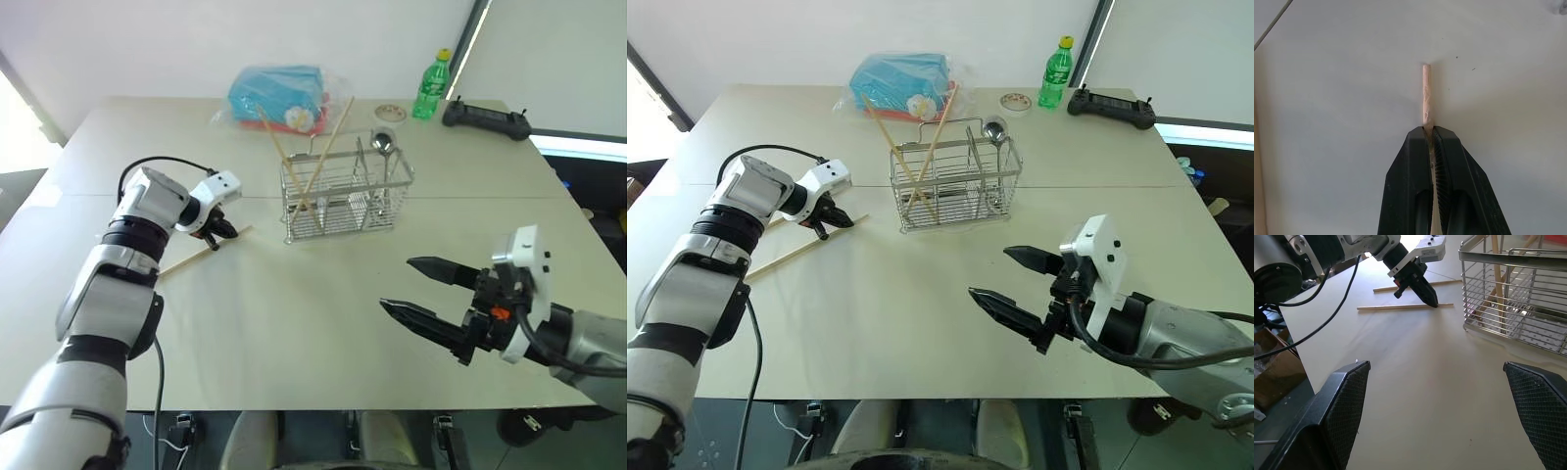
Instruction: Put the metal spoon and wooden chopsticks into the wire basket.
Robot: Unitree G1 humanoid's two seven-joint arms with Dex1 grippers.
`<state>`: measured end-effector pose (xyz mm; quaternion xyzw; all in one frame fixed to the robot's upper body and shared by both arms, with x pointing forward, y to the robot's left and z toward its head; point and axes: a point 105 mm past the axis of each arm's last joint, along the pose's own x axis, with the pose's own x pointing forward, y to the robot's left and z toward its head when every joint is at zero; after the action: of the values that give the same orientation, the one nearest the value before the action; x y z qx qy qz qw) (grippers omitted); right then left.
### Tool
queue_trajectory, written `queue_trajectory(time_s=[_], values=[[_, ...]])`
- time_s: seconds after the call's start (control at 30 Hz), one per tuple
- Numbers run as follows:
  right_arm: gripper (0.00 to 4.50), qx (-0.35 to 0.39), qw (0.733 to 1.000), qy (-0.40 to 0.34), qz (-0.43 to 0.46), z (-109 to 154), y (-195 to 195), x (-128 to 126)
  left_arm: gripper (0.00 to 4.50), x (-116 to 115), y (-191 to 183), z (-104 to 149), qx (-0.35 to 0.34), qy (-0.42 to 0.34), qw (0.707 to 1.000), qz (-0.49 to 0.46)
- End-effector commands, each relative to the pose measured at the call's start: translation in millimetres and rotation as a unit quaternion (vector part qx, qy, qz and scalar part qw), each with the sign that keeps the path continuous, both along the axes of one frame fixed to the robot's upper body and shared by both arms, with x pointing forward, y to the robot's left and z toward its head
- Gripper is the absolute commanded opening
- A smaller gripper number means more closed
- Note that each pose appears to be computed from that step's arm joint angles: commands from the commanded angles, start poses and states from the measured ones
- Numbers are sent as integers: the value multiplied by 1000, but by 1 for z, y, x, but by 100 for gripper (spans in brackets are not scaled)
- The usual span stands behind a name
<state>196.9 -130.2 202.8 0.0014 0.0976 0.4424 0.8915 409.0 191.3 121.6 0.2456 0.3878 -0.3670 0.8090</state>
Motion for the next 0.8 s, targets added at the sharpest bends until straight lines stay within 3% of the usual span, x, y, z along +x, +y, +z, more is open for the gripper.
queue_trajectory(time_s=[0.03, 0.27, 0.43, 0.53, 0.63, 0.77, 0.8], values=[[450, -4, 1000, -26, 8, 7, 3, 1, 6, 3, 6, 3, -12, -3, 999, 30], [450, 6, 999, -24, 21, 5, 8, -1, 6, 16, 25, 29, -34, -50, 993, 103], [450, 4, 999, -20, 26, 5, 5, 0, 6, 30, 41, 61, -97, -119, 971, 183], [450, -1, 1000, -19, 22, 7, 0, 3, 6, 43, 54, 112, -186, -224, 925, 245], [450, -2, 1000, -16, 23, 9, -2, 2, 6, 48, 65, 165, -271, -329, 860, 280], [450, -6, 1000, -13, 20, 9, -5, 3, 6, 34, 55, 258, -456, -420, 744, 251], [450, -6, 1000, -13, 20, 9, -5, 3, 6, 29, 50, 273, -477, -437, 726, 234]])
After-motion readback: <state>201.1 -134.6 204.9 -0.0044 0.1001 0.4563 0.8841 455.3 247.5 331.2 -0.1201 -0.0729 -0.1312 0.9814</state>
